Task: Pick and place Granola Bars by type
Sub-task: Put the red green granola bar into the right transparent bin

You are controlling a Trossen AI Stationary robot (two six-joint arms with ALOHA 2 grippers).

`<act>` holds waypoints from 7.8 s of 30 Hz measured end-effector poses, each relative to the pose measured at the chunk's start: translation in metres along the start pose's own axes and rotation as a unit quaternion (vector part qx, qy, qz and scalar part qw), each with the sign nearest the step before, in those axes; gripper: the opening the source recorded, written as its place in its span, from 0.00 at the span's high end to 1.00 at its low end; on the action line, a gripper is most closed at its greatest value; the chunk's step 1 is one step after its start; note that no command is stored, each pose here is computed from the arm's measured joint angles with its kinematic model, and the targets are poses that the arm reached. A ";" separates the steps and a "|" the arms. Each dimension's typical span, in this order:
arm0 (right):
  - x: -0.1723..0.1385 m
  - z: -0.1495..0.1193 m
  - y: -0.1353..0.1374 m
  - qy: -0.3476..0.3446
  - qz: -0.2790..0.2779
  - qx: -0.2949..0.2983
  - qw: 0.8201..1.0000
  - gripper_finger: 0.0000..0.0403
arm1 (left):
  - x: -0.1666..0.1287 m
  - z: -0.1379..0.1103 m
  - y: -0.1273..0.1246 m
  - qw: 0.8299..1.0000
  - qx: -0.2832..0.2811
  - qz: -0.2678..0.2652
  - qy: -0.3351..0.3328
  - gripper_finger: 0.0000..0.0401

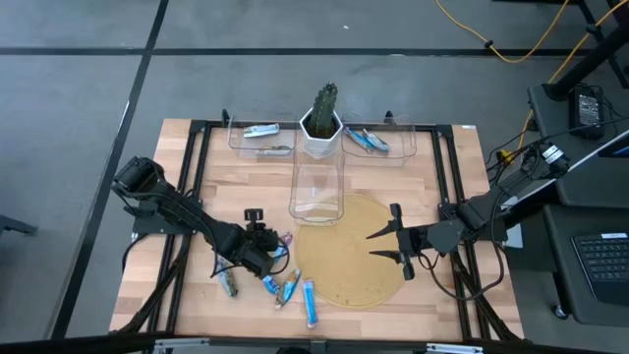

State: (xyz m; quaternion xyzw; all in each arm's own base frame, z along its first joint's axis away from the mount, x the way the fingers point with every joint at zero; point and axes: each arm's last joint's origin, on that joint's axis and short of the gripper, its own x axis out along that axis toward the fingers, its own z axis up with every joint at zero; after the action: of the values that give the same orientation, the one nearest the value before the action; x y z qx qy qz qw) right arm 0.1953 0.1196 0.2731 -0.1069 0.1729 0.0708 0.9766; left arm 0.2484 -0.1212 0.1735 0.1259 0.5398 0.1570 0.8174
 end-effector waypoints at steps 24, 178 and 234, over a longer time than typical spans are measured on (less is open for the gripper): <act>0.000 0.000 -0.001 0.001 -0.018 -0.004 1.000 0.58 | 0.005 0.008 0.020 0.983 -0.014 -0.163 0.077 0.39; -0.059 0.053 -0.107 -0.218 -0.011 0.039 0.975 0.44 | -0.156 0.132 0.108 0.941 0.136 0.094 -0.296 0.96; 0.055 0.124 -0.165 -0.211 0.073 0.041 0.974 0.19 | -0.165 0.143 0.109 0.916 0.153 0.103 -0.356 0.96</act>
State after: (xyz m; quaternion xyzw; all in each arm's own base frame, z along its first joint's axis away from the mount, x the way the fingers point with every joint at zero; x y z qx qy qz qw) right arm 0.3156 -0.0056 0.3984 -0.0364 -0.0268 0.1555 0.9868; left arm 0.3064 -0.0910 0.4084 0.3518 0.2143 0.1006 0.9056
